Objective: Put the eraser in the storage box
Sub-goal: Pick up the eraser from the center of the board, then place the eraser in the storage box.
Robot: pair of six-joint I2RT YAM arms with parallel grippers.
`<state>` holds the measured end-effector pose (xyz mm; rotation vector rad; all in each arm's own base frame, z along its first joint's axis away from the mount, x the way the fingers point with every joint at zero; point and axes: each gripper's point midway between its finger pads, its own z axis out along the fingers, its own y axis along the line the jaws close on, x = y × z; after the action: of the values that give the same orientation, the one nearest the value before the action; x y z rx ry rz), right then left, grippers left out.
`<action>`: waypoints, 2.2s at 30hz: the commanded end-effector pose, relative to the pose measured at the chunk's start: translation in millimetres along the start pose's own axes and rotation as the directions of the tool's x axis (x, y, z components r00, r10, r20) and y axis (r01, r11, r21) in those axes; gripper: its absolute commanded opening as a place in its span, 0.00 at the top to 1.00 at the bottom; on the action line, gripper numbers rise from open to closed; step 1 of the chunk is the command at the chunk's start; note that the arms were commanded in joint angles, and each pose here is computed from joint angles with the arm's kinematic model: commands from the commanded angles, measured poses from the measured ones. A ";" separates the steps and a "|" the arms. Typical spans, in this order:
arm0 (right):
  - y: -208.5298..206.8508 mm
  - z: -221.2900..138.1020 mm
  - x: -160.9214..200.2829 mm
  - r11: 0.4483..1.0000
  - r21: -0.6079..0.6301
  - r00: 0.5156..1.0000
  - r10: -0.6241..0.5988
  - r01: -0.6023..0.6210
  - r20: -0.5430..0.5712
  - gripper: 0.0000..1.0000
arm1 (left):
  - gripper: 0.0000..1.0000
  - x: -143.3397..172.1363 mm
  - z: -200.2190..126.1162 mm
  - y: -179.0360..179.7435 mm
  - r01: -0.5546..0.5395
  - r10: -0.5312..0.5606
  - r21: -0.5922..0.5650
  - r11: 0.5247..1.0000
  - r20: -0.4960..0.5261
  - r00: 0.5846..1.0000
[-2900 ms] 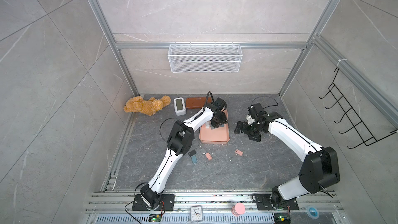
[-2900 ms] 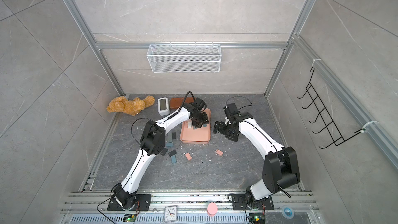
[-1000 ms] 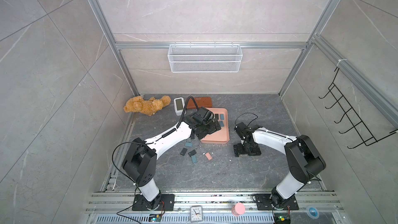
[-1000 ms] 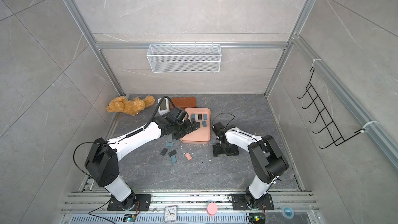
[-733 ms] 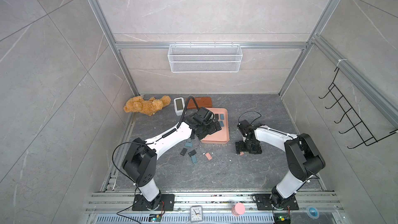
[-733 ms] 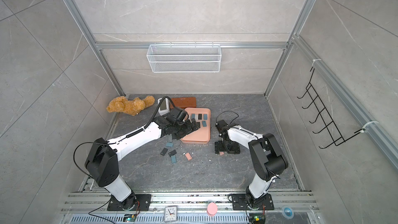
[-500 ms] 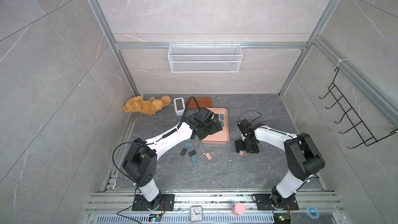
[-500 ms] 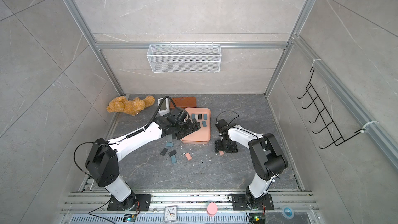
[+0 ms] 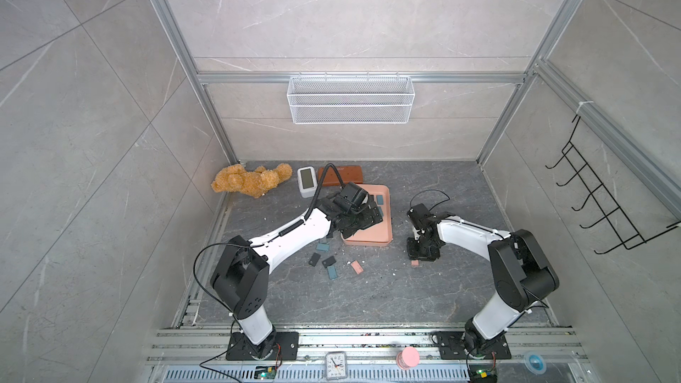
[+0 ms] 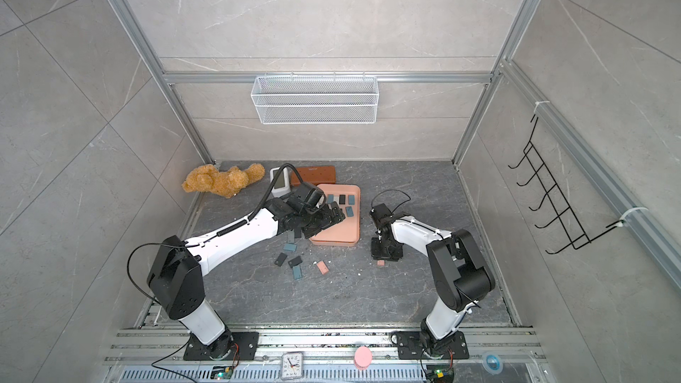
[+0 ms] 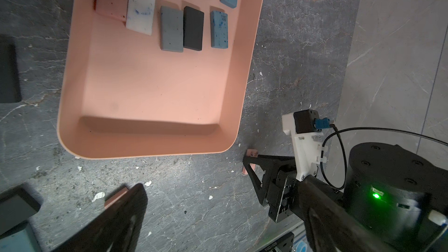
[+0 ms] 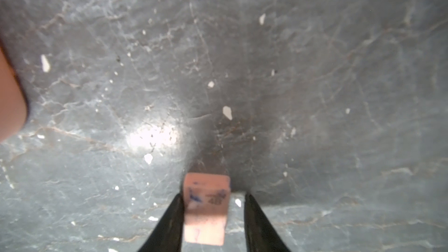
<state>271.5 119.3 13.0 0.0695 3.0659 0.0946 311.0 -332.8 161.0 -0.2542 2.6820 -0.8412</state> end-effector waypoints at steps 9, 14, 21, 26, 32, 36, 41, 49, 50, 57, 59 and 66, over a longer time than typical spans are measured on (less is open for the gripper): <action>-6.6 16.7 22.7 0.997 0.080 0.998 -0.005 0.009 -0.055 0.74 | 0.01 -7.8 -8.8 -10.3 0.011 -0.010 -0.024 1.000 0.037 0.999; -4.7 8.6 16.8 0.996 0.086 0.999 -0.012 0.015 -0.035 0.77 | 0.01 -7.6 -9.2 -13.8 0.001 -0.001 -0.021 1.000 0.029 1.000; 17.0 -48.4 -24.2 0.999 0.045 0.998 -0.004 0.001 0.061 0.77 | 0.01 -9.3 -8.0 -21.2 -0.085 0.086 0.021 0.996 -0.015 0.996; 42.0 -83.6 -60.7 1.000 0.005 0.993 0.029 -0.030 0.117 0.77 | 0.01 -25.4 -18.6 -12.5 -0.098 0.100 0.053 0.994 -0.031 0.995; 76.6 -89.9 -90.1 1.000 -0.006 0.991 0.017 -0.016 0.133 0.76 | 0.01 -41.0 -30.7 14.6 -0.051 0.053 0.078 0.996 -0.026 0.998; 102.6 -83.8 -101.4 1.000 0.001 0.992 -0.014 0.014 0.128 0.76 | 0.01 -46.4 -37.0 28.6 -0.032 0.035 0.081 0.996 -0.033 0.999; 124.8 -64.3 -111.7 0.998 0.036 0.994 -0.045 0.042 0.099 0.76 | 0.01 -51.9 -43.4 40.6 -0.015 0.018 0.090 0.996 -0.039 0.999; 126.9 -31.8 -122.2 0.991 0.123 0.997 -0.054 0.048 0.048 0.76 | 0.01 -59.8 -48.6 46.8 -0.006 0.011 0.103 0.995 -0.049 0.999; 127.3 -28.4 -123.3 0.991 0.127 0.997 -0.056 0.050 0.045 0.76 | 0.01 -60.5 -48.4 47.9 -0.005 0.010 0.102 0.995 -0.049 0.999; 125.5 -10.8 -131.3 0.982 0.180 0.997 -0.073 0.066 0.030 0.74 | 0.01 -65.2 -48.6 50.4 -0.001 0.006 0.102 0.995 -0.053 0.999; 123.8 -8.3 -134.7 0.977 0.197 0.996 -0.083 0.075 0.030 0.74 | 0.01 -66.0 -48.7 50.9 0.000 0.005 0.100 0.995 -0.054 0.999; 119.5 -3.8 -139.1 0.967 0.237 0.994 -0.104 0.096 0.024 0.73 | 0.01 -68.4 -47.9 52.8 0.005 0.000 0.095 0.996 -0.053 0.999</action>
<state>416.5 240.2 38.3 -0.0414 3.0092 -0.1900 352.4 -244.6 166.7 -0.2721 2.7123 -0.9491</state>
